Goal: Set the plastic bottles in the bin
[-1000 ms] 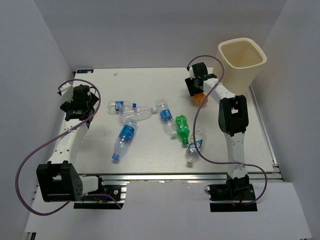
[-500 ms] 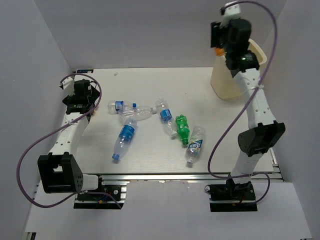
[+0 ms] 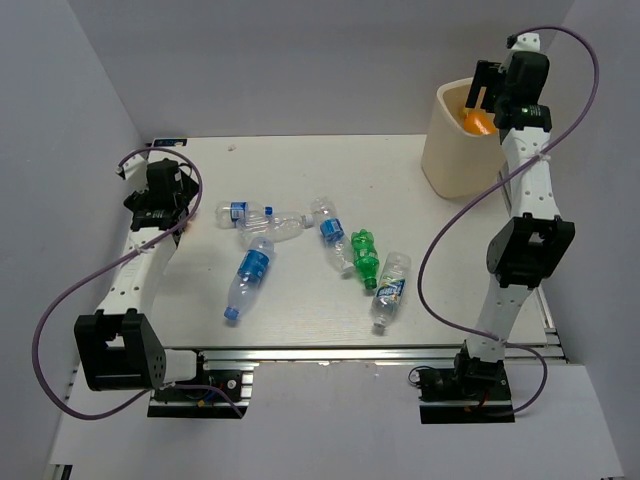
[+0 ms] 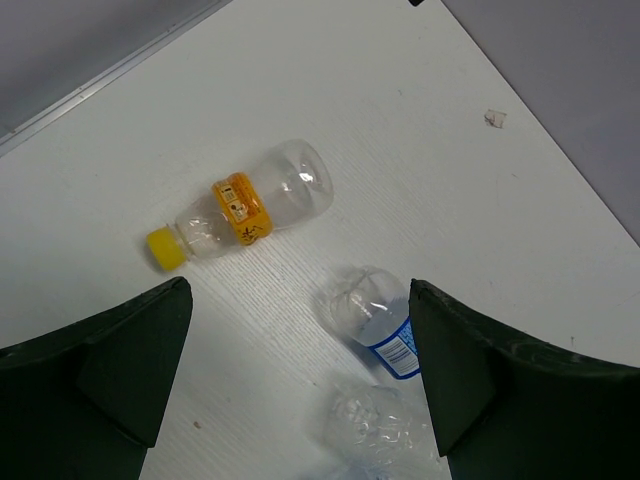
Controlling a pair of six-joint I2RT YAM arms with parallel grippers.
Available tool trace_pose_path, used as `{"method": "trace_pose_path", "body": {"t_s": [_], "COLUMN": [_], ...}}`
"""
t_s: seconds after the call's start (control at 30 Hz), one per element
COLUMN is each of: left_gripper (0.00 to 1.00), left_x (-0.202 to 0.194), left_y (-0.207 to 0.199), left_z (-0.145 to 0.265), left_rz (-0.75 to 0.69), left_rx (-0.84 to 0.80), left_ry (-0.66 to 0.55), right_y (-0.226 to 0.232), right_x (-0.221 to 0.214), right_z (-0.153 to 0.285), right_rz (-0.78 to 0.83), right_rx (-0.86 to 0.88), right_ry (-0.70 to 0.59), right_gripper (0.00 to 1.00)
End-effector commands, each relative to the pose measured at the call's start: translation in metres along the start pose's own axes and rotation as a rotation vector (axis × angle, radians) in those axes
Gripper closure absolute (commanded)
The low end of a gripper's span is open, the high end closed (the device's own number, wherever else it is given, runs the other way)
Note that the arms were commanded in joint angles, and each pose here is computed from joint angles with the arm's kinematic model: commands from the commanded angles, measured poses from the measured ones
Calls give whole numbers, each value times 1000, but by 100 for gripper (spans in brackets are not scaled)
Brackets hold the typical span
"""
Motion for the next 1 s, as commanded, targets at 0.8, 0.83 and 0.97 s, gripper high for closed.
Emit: {"method": "trace_pose_path", "body": {"t_s": [0.8,0.83,0.97], "left_gripper": [2,2,2], "left_x": [2,-1,-1], "left_y": [-17,-14,-10], "left_z": [-1,-1,2], "left_rz": [43,41,52], "left_rx": [-124,-121,-116], "left_ry": [8,11,-10], "right_y": [161,159,154], "right_x": [-251,-264,-280], "right_z": [287,289,289], "right_rz": [-104,-103,-119], "right_rx": [355,356,259], "right_ry": [629,666,688], "right_gripper": [11,11,11]}}
Point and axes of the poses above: each gripper's point midway between its finger pads, its own z axis back along the fingers, its own y axis along the line the jaws close on, x = y × z, the point moved 9 cm from there along z, back along the fingers, and after that the axes turned 1 degree about -z, right-handed, at the moved point
